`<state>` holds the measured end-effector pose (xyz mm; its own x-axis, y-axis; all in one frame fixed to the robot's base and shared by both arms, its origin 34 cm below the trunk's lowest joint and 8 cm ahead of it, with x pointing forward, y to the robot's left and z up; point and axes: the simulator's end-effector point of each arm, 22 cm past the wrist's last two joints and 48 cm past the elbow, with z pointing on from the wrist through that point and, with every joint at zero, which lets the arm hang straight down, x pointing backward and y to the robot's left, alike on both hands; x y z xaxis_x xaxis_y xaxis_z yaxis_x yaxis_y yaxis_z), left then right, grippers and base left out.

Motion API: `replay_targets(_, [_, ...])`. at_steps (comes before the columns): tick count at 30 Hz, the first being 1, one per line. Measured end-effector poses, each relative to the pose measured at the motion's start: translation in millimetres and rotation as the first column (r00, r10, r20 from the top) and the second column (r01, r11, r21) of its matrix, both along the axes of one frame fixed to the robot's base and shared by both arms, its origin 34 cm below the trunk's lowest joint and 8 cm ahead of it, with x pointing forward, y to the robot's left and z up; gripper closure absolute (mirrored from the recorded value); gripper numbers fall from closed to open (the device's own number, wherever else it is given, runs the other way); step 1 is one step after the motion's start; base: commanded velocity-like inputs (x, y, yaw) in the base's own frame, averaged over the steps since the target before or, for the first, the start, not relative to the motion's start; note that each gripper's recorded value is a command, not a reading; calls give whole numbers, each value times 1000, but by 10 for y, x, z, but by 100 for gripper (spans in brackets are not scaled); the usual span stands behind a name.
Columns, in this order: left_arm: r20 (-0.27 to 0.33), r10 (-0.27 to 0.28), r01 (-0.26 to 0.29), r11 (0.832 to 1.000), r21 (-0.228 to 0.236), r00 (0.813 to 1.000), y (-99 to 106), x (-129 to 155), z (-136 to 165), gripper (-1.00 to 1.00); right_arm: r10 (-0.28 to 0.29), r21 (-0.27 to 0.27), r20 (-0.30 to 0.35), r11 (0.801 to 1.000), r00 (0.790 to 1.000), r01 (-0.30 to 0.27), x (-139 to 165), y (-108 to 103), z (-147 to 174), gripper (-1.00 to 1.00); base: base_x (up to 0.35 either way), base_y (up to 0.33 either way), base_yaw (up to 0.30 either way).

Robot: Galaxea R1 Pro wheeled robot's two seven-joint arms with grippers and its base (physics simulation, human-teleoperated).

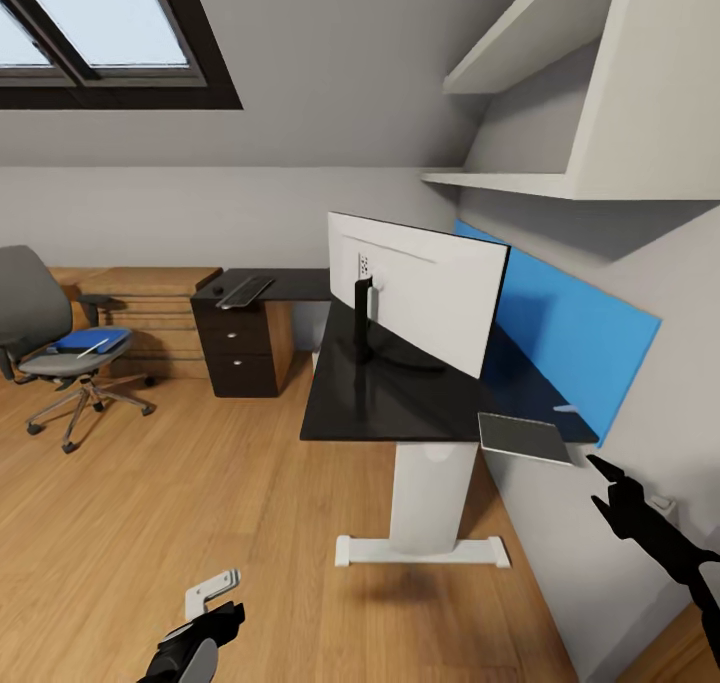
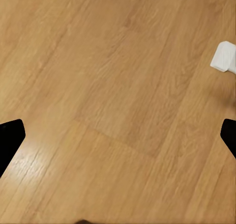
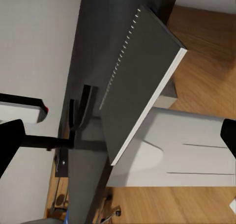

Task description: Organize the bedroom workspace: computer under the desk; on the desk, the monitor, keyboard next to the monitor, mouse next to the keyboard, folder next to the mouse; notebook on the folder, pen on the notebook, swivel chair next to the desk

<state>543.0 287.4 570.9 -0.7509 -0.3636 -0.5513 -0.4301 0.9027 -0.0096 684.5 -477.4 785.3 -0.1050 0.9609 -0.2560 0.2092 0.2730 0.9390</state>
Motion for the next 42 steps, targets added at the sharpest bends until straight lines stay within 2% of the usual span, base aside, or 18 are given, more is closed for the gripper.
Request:
replay_targets(36, [0,-1,1,1000,-5,1000,-36,-82,-691,-100,2,-2,0,1000,1000,-2,-81,5,-688,-100,0,0,0])
replay_targets(42, [0,0,0,1000,-5,1000,-34,-81,-691,-100,2,-2,0,1000,1000,-2,-81,5,-688,-100,0,0,0])
